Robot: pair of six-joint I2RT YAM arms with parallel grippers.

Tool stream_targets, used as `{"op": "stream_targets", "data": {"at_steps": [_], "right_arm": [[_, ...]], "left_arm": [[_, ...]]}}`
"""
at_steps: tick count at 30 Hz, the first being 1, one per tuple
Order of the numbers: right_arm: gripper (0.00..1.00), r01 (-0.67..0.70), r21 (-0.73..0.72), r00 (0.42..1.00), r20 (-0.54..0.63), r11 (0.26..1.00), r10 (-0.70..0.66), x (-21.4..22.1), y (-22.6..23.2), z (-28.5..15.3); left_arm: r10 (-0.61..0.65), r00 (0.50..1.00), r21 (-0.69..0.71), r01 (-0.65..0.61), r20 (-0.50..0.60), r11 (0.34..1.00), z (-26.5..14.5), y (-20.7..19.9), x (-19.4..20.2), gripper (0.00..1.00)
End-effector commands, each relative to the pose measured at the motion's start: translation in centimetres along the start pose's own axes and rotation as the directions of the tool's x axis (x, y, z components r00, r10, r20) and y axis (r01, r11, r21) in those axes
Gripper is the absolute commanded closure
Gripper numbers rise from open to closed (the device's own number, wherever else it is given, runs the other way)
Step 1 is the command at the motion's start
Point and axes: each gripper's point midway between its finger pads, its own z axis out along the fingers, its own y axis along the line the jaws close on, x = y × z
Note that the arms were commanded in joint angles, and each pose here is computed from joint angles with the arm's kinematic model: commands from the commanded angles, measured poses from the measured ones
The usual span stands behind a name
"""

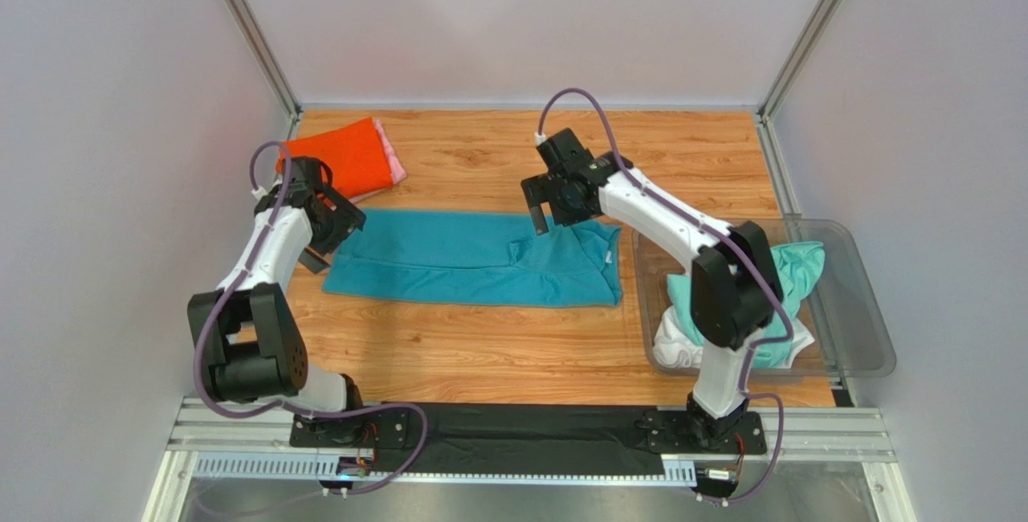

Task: Fold and stack the t-shirts
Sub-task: Fold the tshirt

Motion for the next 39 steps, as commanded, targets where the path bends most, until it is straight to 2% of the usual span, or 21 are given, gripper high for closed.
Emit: {"op": "stream_targets", "data": {"at_steps": [1,3,4,5,6,8,11,16,22,27,28,29,39], "right_arm": [[0.0,-0.108,-0.072,0.988,0.099,0.992,0.115,1.0,1.4,-4.2],[0.0,-0.211,-0.162,0.972,0.072,0.964,0.225,2.6,3.1,-4.3],[0.0,-0.248,-0.174,0.966,0.032,0.953,0.257,5.3,3.1,-4.0],[0.0,-0.279,-0.236,0.958,0.002,0.931,0.287,6.2,4.2,-4.2],[0.0,-0.316,-0.31,0.94,0.025,0.897,0.34,5.5,5.3,-4.7],[0.0,-0.335,-0.359,0.937,-0.03,0.871,0.348,7.5,6.3,-4.0],[0.0,-0.341,-0.336,0.936,-0.031,0.878,0.352,7.6,5.9,-2.9],[0.0,-0.382,-0.295,0.924,-0.107,0.876,0.367,8.1,5.1,0.1],[0.0,-0.408,-0.261,0.913,-0.142,0.875,0.384,7.1,2.6,2.9],[0.0,-0.374,-0.275,0.926,-0.159,0.885,0.342,5.8,0.8,5.6],[0.0,-0.368,-0.285,0.929,-0.143,0.885,0.341,4.4,0.6,5.8],[0.0,-0.377,-0.265,0.924,-0.18,0.888,0.339,5.1,0.0,6.9],[0.0,-0.27,-0.272,0.961,-0.133,0.924,0.242,-0.7,-2.2,9.4]], "left_arm": [[0.066,0.997,0.107,-0.068,0.03,0.992,-2.1,-2.5,0.0,0.0],[0.125,0.992,0.178,-0.124,0.01,0.976,-2.3,-4.4,1.1,0.0],[0.143,0.99,0.205,-0.143,0.015,0.968,-2.2,-5.3,1.2,0.0],[0.178,0.984,0.208,-0.174,0.001,0.962,-1.8,-5.8,1.9,0.0],[0.196,0.981,0.219,-0.192,0.003,0.957,-1.7,-6.4,1.9,0.0],[0.232,0.972,0.22,-0.222,-0.023,0.95,-0.5,-7.0,2.5,0.0],[0.256,0.963,0.227,-0.232,-0.081,0.946,1.0,-7.5,3.5,0.0],[0.281,0.946,0.192,-0.249,-0.163,0.949,3.1,-6.2,5.8,0.0],[0.291,0.934,0.167,-0.259,-0.207,0.951,3.2,-3.7,8.4,0.0],[0.294,0.921,0.148,-0.263,-0.257,0.953,2.6,-1.9,12.3,0.0],[0.303,0.919,0.158,-0.27,-0.254,0.95,2.1,-2.0,13.0,0.0],[0.312,0.913,0.154,-0.279,-0.265,0.948,2.0,-1.5,13.8,0.0],[0.336,0.882,0.22,-0.274,-0.33,0.936,-1.8,1.5,21.1,0.0]]}}
